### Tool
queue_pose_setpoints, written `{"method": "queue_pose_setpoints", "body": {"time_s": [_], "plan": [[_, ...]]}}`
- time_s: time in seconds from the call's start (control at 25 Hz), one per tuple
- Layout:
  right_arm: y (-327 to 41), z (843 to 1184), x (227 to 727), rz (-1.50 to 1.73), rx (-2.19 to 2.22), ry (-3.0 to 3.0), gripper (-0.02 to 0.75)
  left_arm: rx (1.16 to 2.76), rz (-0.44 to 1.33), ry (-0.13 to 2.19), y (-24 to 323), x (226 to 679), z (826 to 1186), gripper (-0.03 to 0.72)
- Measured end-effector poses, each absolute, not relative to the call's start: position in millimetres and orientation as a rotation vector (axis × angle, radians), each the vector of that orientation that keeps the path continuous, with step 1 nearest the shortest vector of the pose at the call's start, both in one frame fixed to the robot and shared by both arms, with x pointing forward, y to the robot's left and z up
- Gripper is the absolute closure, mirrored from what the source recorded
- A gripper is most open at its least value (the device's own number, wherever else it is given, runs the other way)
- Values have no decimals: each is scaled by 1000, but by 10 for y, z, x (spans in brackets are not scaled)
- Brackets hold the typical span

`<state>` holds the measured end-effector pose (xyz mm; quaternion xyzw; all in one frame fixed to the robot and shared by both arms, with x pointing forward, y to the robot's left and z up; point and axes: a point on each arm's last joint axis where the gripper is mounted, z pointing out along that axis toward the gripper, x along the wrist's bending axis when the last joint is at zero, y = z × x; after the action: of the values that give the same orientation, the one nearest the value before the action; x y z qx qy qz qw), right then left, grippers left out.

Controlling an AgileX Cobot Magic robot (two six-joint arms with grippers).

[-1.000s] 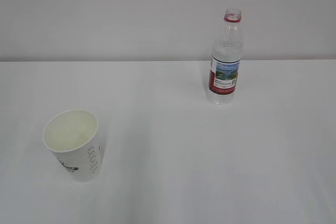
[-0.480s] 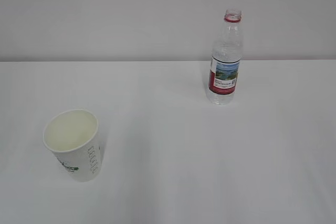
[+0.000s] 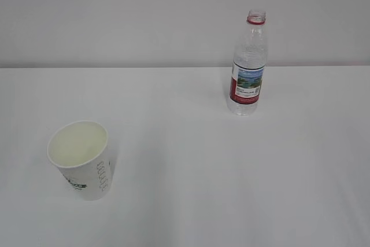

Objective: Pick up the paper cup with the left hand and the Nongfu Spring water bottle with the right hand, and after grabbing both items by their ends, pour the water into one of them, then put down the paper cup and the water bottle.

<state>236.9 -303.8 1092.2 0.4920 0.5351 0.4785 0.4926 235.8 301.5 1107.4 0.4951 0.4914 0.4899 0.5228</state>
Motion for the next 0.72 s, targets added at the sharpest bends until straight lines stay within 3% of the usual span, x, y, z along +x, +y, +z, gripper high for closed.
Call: {"method": "queue_pose_setpoints", "body": {"time_s": [0.72], "plan": [[-3050, 10861, 2435, 1116, 1148, 1296, 169, 1175, 1171, 1168, 3012, 2358, 11084, 127]]}}
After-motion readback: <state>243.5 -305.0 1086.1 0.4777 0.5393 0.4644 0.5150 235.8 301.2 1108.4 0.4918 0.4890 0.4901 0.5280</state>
